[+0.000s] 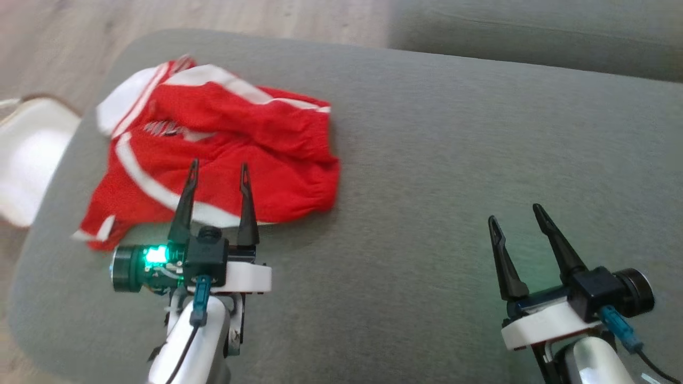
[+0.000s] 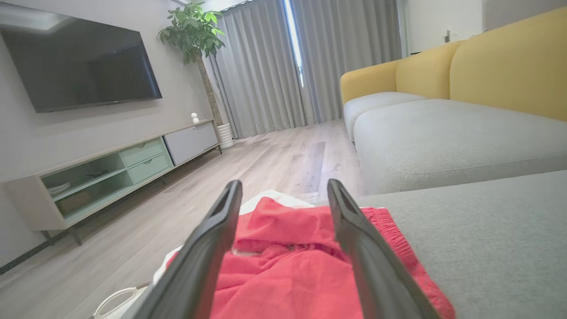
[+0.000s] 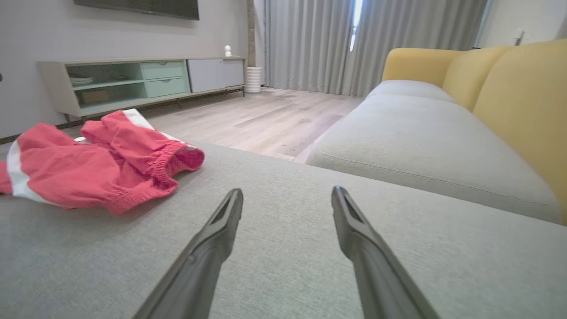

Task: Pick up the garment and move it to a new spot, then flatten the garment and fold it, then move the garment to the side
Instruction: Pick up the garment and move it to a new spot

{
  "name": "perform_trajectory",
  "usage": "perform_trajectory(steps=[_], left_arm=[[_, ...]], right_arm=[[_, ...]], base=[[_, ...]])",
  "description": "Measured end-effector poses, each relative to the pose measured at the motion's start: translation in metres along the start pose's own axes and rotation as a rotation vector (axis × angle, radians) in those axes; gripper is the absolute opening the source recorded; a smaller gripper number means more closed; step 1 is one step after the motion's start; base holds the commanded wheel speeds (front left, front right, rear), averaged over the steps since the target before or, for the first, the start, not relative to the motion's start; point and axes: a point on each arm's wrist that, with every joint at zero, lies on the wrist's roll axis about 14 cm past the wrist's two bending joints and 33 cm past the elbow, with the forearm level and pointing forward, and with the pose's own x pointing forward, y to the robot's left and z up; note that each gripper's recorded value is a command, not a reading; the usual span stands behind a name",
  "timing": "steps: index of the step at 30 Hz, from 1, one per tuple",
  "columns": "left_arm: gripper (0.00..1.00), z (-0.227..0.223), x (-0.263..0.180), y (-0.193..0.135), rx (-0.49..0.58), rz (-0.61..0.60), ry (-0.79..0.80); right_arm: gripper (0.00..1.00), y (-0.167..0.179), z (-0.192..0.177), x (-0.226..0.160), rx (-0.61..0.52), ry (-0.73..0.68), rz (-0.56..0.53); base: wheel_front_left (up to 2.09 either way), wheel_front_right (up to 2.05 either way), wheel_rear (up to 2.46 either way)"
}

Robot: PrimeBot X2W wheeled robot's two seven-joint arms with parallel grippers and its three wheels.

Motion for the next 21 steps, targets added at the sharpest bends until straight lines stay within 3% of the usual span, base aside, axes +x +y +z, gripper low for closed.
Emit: perform_trajectory(steps=[4,8,15,21], left_arm=[[1.00,-0.007,-0.008,0.020,0.007,0.056,0.028],[1.00,-0.020,-0.002,0.020,0.005,0.045,0.072],[1.00,-0.061,0.032,-0.018,-0.022,-0.090,0.202],[1.00,-0.129,0.027,-0.064,-0.097,-0.211,0.456]], right_arm=[[1.00,0.020,-0.005,0.013,0.003,0.009,0.075],[1.00,0.025,-0.016,0.020,-0.003,0.032,0.115],[1.00,0.001,-0.033,0.041,-0.027,0.046,0.114],[1.00,-0.024,-0.050,0.047,-0.026,0.069,0.067]], base=[[0.00,0.00,0.00],[0.00,0.00,0.00],[0.00,0.00,0.00],[0.00,0.00,0.00]])
